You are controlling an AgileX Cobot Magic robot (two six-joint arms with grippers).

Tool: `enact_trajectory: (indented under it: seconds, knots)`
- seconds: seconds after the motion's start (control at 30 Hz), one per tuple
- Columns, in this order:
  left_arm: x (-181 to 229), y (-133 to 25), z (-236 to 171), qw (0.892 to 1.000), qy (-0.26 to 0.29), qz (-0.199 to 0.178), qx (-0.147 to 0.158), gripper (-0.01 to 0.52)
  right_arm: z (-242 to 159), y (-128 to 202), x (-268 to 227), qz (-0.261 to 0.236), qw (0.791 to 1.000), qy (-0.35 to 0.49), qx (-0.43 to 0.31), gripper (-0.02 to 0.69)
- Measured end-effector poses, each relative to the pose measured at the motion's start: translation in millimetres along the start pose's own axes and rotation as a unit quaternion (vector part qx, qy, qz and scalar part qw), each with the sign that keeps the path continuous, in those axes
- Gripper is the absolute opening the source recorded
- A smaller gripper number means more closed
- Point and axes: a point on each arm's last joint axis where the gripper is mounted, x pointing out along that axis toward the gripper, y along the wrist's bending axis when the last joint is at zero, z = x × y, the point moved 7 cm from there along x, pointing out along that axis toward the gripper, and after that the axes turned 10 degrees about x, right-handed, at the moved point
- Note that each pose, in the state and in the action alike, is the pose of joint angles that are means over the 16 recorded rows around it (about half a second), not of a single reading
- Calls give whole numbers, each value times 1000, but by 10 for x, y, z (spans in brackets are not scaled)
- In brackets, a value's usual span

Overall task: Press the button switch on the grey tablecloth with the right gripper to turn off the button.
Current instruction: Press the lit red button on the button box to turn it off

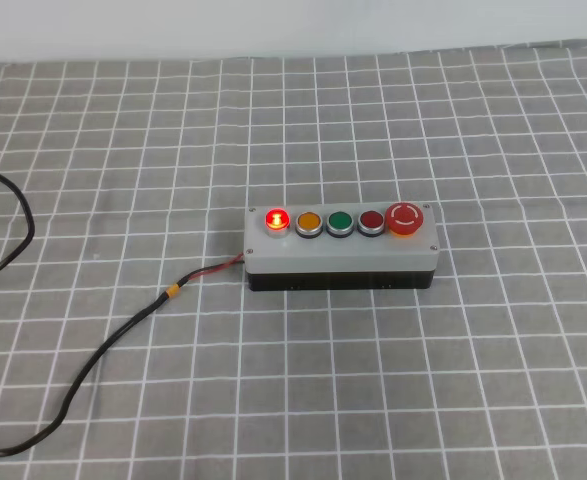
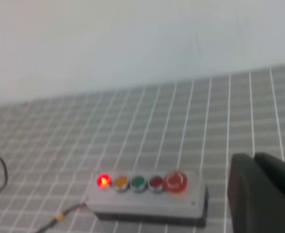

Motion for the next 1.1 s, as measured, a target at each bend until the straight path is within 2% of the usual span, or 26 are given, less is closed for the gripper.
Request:
enact_trajectory:
  seconds: [0.17,0.33,0.47,0.63,0.87,1.1]
  knots:
    - [0,0,0,1000,0,0,0,-3,-176,-101,321,-22,997,75,27,-16]
    - [0,0,0,1000,0,0,0,-3,-334,-146,613,-23,989,130,62,-16]
    - [0,0,0,1000,0,0,0,-3,-505,-135,870,-2,980,182,78,-16]
    - [0,0,0,1000,0,0,0,-3,-707,-52,1210,51,966,236,90,-16]
    - [0,0,0,1000,0,0,0,-3,-864,173,1713,131,954,266,40,-16]
    - [0,1,0,1000,0,0,1,-3,-979,528,2201,159,942,293,-47,-16]
